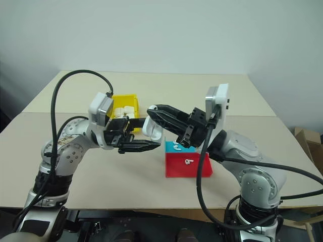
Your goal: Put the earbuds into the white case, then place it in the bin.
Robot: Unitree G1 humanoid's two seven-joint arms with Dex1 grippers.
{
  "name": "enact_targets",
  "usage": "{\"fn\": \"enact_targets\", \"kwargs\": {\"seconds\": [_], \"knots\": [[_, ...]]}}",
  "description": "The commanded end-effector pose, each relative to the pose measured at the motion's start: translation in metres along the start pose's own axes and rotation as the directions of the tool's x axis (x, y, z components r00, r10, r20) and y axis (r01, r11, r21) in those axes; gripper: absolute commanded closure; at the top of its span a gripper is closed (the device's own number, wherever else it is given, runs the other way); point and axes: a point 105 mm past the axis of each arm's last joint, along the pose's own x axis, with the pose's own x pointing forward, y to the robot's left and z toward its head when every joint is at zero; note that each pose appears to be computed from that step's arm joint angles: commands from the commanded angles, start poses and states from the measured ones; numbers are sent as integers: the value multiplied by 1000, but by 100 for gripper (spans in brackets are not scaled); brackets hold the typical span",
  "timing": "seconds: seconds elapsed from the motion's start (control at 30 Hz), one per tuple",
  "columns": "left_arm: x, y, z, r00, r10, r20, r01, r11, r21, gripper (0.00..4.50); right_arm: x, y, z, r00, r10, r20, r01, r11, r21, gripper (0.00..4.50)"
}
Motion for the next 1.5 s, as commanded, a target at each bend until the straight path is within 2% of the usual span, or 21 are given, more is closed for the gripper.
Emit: {"fn": "enact_targets", "kwargs": {"seconds": [0.03,0.6,0.9,1.07,1.17,1.2,1.27,1.37,1.4,1.5], "knots": [[2,-2,12,1000,-16,16,15,999,48,172,-2,-1,1,1000,-15,-7,15,997,-69,385],[-2,-2,13,1000,-1,24,-1,998,61,172,-12,-7,-12,992,-8,-129,-15,983,-181,385],[-3,2,13,1000,3,23,-5,997,74,172,-14,-7,-10,989,18,-145,-49,976,-213,95],[-4,3,11,1000,12,20,-14,996,83,172,-14,-15,1,994,2,-110,-29,970,-240,95],[-10,6,12,999,41,6,-42,994,97,172,-19,-34,15,995,-47,-88,23,966,-257,95],[-15,7,14,998,56,3,-56,993,106,172,-22,-44,17,991,-67,-118,31,960,-278,95],[-22,8,16,997,76,-2,-76,990,115,172,-25,-61,14,973,-97,-210,32,955,-293,95],[-27,3,20,997,75,7,-76,988,131,172,-24,-97,-10,877,-160,-452,-5,940,-342,95],[-26,2,21,997,73,12,-74,988,136,172,-25,-107,-22,818,-168,-550,-47,934,-355,95],[-26,-2,22,997,74,18,-75,987,142,172,-25,-129,-51,652,-202,-731,-128,921,-369,95]]}}
